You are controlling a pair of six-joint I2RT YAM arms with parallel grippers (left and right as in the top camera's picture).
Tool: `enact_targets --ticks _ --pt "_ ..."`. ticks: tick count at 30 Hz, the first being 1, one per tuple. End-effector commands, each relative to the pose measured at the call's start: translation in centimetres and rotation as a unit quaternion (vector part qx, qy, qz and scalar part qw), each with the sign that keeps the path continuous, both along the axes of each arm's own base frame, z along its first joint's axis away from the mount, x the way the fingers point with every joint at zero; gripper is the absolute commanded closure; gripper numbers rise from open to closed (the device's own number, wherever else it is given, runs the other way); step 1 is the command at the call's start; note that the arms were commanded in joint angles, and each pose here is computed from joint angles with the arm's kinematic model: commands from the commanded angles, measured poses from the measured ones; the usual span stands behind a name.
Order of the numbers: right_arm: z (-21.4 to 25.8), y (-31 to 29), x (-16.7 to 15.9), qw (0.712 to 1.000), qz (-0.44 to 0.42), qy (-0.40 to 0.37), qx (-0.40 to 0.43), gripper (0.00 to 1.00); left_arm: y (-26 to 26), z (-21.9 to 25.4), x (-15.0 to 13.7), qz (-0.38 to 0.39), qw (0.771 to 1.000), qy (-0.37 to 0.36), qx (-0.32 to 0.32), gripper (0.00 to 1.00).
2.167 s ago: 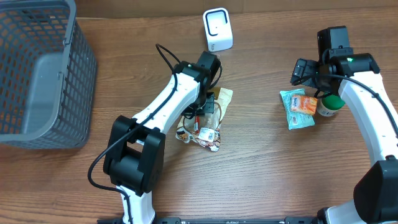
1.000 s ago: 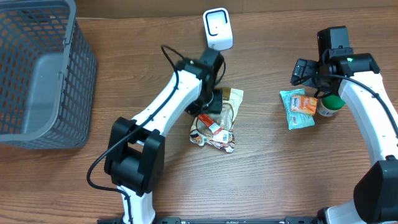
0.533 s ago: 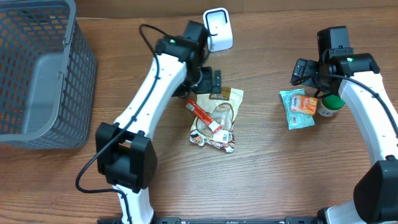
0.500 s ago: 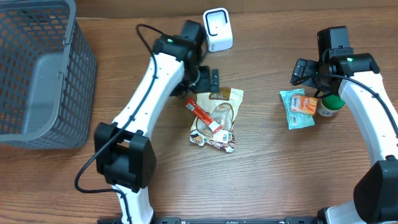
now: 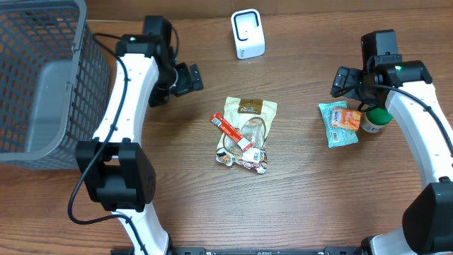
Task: Scan the item barcode
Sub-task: 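Retract the left arm back beside the basket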
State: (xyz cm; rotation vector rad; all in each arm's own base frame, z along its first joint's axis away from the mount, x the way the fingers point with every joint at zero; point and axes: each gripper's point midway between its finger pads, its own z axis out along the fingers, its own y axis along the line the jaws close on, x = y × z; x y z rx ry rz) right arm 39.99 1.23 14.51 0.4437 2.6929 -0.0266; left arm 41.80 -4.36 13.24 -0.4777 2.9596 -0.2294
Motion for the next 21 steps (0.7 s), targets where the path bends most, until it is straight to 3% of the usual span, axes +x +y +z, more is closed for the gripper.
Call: enact_targets --ticks 1,9,21 --pt "1.3 0.0 0.4 1.0 -0.001 -0.018 0.0 0.0 1.0 0.6 0.5 0.004 1.0 -0.01 0.002 0.0" --pt "1.3 0.0 0.4 1.0 -0.001 -0.018 0.0 0.0 4.4 0.7 1.5 0.026 0.996 -0.03 0.086 0.0" --pt "1.3 0.0 0.4 1.0 -0.001 -0.018 0.0 0.0 4.6 0.4 0.6 0.026 0.995 -0.013 0.09 0.0"
